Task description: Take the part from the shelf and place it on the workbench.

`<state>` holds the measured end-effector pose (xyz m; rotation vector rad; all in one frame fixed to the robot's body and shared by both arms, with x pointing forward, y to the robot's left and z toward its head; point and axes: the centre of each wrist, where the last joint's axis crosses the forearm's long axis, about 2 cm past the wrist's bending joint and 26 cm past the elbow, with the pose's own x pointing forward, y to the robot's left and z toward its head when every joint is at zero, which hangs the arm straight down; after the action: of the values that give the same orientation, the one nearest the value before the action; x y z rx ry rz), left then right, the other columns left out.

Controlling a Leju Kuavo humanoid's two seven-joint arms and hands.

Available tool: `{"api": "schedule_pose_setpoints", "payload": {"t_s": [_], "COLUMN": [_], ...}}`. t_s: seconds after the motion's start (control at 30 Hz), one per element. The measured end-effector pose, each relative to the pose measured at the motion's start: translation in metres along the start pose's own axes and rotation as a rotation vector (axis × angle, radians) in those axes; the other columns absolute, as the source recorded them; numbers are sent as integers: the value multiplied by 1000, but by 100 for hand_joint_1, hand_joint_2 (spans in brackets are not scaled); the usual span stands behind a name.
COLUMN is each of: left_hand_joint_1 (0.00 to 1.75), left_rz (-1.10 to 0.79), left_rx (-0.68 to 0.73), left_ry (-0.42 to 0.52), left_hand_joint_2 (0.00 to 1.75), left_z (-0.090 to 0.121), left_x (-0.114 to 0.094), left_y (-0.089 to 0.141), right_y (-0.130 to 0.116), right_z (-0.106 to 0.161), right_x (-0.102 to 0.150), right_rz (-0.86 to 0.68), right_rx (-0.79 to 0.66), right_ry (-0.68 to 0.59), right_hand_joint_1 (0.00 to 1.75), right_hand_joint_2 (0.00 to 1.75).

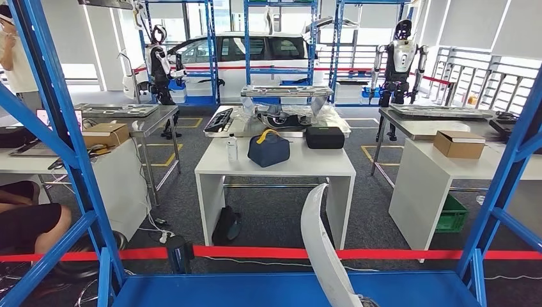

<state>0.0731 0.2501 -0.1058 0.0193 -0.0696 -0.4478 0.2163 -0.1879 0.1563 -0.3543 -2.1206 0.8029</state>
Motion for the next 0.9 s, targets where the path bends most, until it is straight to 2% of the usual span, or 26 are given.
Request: {"api": "schedule_pose_setpoints", "payload": {"t_s": [0.57, 0.9], "left_hand_joint_1": [0, 0], "left_rz": [-13, -16], "left_rx": [22, 42], "left_ry": [-4, -24], "left_hand_joint_2": [175, 175], "left_z": [0, 1], "left_x": [-2, 8], "left_y": [9, 18], "right_y": [0, 4], "right_z": [-3, -11], "right_x": [14, 20], "right_rz": [-38, -31], "right_rx": [-62, -62], "right_ry": [-122, -173], "right_hand_joint_1": [175, 175], "right_hand_joint_2": [175, 175]}}
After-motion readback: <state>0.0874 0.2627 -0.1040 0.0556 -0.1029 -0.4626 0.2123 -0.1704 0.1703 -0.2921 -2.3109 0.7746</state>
